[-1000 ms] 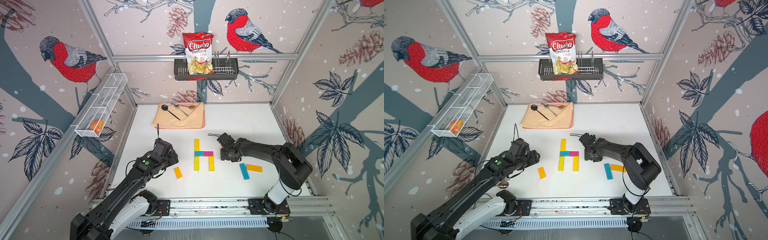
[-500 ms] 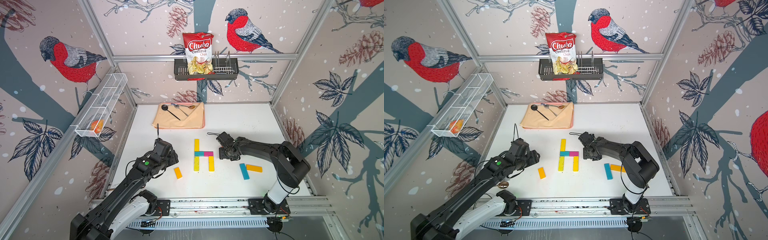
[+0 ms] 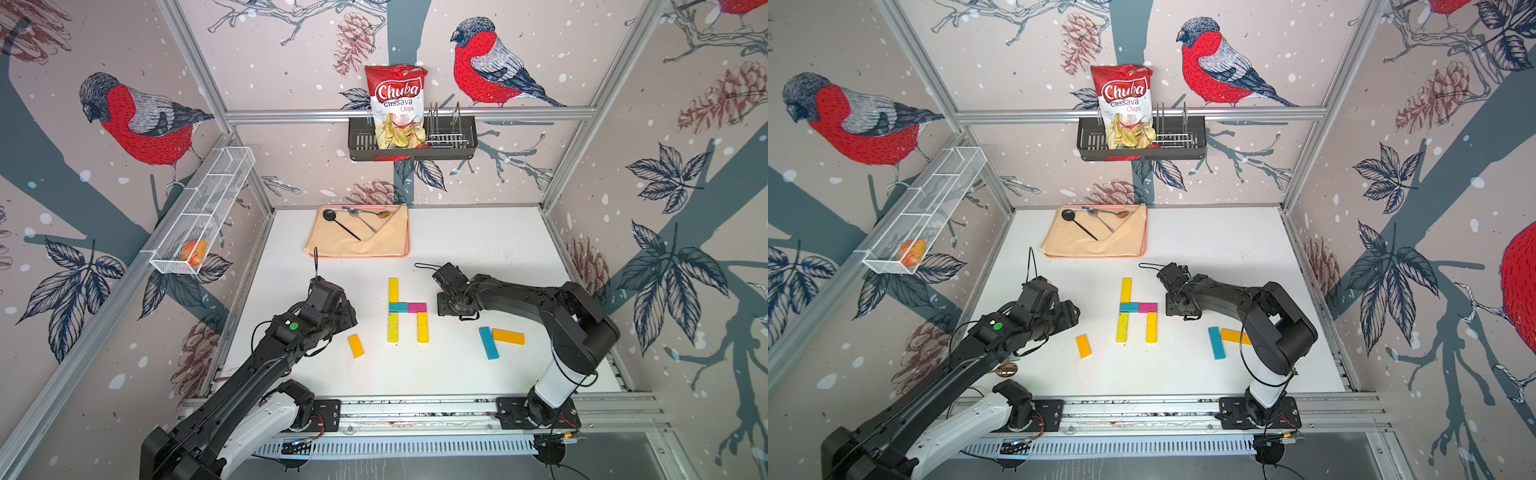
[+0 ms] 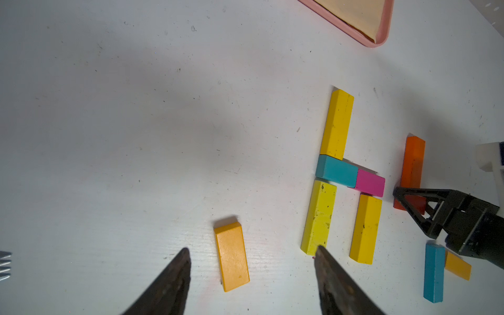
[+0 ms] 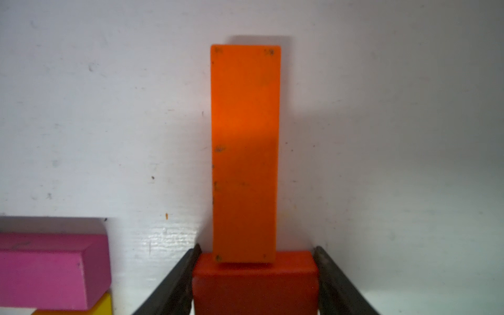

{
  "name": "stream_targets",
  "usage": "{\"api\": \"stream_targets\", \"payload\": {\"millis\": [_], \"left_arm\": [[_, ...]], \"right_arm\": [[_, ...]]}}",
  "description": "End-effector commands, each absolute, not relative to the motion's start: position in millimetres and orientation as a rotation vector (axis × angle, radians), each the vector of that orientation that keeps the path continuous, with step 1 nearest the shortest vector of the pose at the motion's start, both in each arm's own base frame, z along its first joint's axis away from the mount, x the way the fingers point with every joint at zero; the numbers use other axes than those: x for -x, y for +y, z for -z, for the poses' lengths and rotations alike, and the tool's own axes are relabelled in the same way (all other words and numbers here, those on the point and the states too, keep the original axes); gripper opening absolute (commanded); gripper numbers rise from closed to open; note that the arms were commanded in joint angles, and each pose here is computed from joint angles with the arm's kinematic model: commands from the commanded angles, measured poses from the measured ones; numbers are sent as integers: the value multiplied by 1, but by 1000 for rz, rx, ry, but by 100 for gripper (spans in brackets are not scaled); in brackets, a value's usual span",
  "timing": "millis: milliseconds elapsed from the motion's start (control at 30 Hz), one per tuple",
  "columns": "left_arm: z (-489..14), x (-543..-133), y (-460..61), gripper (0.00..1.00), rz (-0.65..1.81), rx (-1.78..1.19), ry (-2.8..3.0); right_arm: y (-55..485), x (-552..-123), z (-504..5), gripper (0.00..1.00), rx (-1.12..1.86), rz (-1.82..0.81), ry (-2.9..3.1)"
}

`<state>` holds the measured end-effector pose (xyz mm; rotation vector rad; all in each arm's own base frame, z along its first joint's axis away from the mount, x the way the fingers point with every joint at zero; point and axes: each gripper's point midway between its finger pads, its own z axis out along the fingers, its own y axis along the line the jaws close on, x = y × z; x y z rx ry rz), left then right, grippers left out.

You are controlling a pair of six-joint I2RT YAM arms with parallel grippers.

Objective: Assemble the letter h with building blocks
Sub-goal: Assemble the building block at the center of the board.

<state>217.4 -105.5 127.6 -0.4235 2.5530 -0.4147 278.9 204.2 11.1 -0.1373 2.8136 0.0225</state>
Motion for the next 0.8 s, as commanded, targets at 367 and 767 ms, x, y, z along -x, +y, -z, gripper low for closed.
{"api": "stream_targets", "payload": {"millis": [367,767], "left_arm": [[-127,-217,-106,70,415,412,2556],[-128,-218,-106,70,418,406,2554]], "right_arm": [[196,-282,-8,77,205,142,2863],[206,-285,0,57,188,136,2884]]}}
